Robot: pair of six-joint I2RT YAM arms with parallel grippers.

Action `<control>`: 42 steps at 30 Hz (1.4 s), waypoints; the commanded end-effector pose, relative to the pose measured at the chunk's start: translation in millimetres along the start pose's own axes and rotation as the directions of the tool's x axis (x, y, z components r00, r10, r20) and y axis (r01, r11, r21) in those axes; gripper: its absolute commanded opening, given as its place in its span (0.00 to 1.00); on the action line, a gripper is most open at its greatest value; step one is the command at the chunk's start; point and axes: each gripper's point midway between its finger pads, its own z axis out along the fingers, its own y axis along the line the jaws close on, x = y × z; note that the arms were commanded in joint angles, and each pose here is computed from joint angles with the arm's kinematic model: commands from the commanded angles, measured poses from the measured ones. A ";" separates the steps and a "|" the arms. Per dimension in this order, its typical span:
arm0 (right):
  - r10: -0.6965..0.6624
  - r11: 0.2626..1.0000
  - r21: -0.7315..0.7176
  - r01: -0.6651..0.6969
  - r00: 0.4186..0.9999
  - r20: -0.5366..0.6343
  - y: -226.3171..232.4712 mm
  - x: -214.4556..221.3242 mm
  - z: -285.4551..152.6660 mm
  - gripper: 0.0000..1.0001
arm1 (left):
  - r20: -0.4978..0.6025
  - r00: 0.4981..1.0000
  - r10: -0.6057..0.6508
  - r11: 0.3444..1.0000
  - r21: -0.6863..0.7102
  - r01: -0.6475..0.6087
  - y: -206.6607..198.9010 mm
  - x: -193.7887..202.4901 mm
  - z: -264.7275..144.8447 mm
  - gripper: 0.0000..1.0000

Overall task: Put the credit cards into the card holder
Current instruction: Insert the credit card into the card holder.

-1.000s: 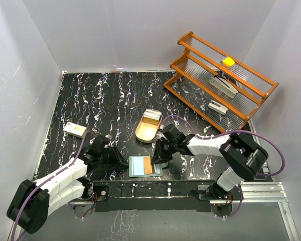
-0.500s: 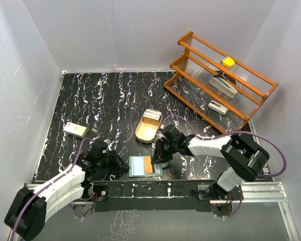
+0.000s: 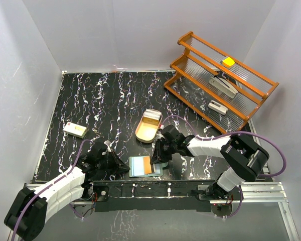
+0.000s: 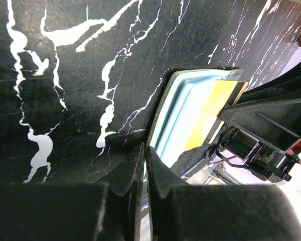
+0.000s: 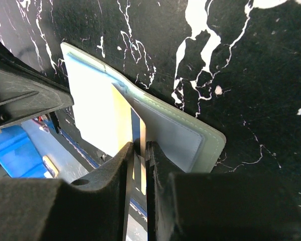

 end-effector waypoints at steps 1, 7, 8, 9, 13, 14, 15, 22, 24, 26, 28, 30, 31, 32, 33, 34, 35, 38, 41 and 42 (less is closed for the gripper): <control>0.005 1.000 -0.001 -0.005 0.999 0.043 3.1 -5.5 3.7 0.14 | -0.021 1.000 -0.010 1.000 -0.019 0.010 7.4 6.9 -0.9 0.03; 0.016 1.000 0.001 -0.016 0.998 0.065 6.8 -5.6 4.0 0.15 | -0.016 1.000 -0.023 0.999 -0.026 0.022 8.0 6.5 -1.1 0.00; 0.018 1.000 0.004 -0.018 0.998 0.064 6.0 -5.2 4.6 0.16 | -0.016 1.000 -0.024 0.999 -0.029 0.024 9.0 6.7 -0.8 0.00; 0.015 1.000 0.006 -0.016 0.998 0.062 6.0 -4.4 5.3 0.16 | -0.016 1.000 -0.024 0.999 -0.031 0.024 10.3 6.8 -0.3 0.00; 0.014 1.000 0.018 -0.015 0.998 0.068 6.3 -3.5 4.1 0.17 | -0.018 0.999 -0.033 0.999 -0.034 0.033 13.2 7.8 1.3 0.00; 0.015 1.000 0.018 -0.017 0.998 0.067 6.3 -2.6 3.9 0.17 | -0.017 0.999 -0.033 0.999 -0.033 0.032 12.9 7.7 1.2 0.00; 0.016 1.000 0.017 -0.017 0.998 0.068 7.0 -2.4 3.6 0.17 | -0.014 0.999 -0.030 0.999 -0.033 0.030 12.8 7.1 1.2 0.00; 0.015 1.000 0.007 -0.015 0.998 0.058 14.2 1.6 5.4 0.19 | -0.010 1.000 -0.030 0.999 -0.028 0.029 10.1 6.7 0.5 0.00; 0.025 1.000 0.007 -0.026 0.998 0.065 15.8 0.5 6.3 0.20 | -0.009 1.000 -0.030 0.999 -0.025 0.030 8.9 6.6 0.1 0.00; 0.033 0.999 0.006 -0.034 0.997 0.075 18.7 -2.3 6.9 0.22 | -0.005 0.999 -0.035 0.999 -0.012 0.035 7.2 6.4 0.5 0.00; 0.028 0.999 0.028 -0.030 0.997 0.077 20.5 -6.1 7.3 0.26 | -0.007 0.999 -0.036 0.999 0.013 0.036 2.8 6.6 0.8 0.00; 0.010 0.997 0.074 -0.017 0.996 0.091 19.2 -10.0 4.0 0.31 | -0.009 1.000 -0.026 0.999 0.020 0.026 -0.8 6.3 0.3 0.00; 0.002 0.995 0.098 -0.012 0.995 0.103 18.2 -11.8 1.3 0.35 | -0.008 1.000 -0.020 1.000 0.013 0.020 -0.6 5.9 -0.1 0.00; -0.001 0.993 0.121 -0.012 0.994 0.106 15.7 -11.8 -2.2 0.38 | -0.009 1.000 -0.017 1.000 0.002 0.017 0.7 5.8 -0.3 0.00; -0.003 0.991 0.132 -0.011 0.995 0.105 15.1 -11.5 -4.6 0.41 | -0.008 1.000 -0.016 1.000 -0.002 0.016 1.2 5.5 -0.2 0.00; -0.006 0.990 0.144 -0.008 0.995 0.099 14.2 -10.4 -6.4 0.43 | -0.009 1.000 -0.015 1.000 0.000 0.015 0.9 5.6 0.0 0.00; -0.012 0.987 0.158 -0.003 0.995 0.094 13.8 -9.3 -8.2 0.45 | -0.010 1.000 -0.015 1.000 0.005 0.015 -0.2 5.9 0.2 0.00; -0.035 0.977 0.212 0.015 0.995 0.091 9.8 -8.1 -12.5 0.49 | -0.005 1.000 -0.017 1.000 0.014 0.017 -3.0 4.6 0.3 0.01; -0.059 0.976 0.216 0.037 0.993 0.098 14.6 -8.0 -14.2 0.51 | 0.000 1.000 -0.013 1.000 0.016 0.013 -5.4 3.4 -0.2 0.01; -0.063 0.977 0.208 0.042 0.993 0.095 17.1 -6.8 -13.0 0.51 | -0.001 1.000 -0.012 1.000 0.017 0.012 -5.8 3.6 -0.3 0.01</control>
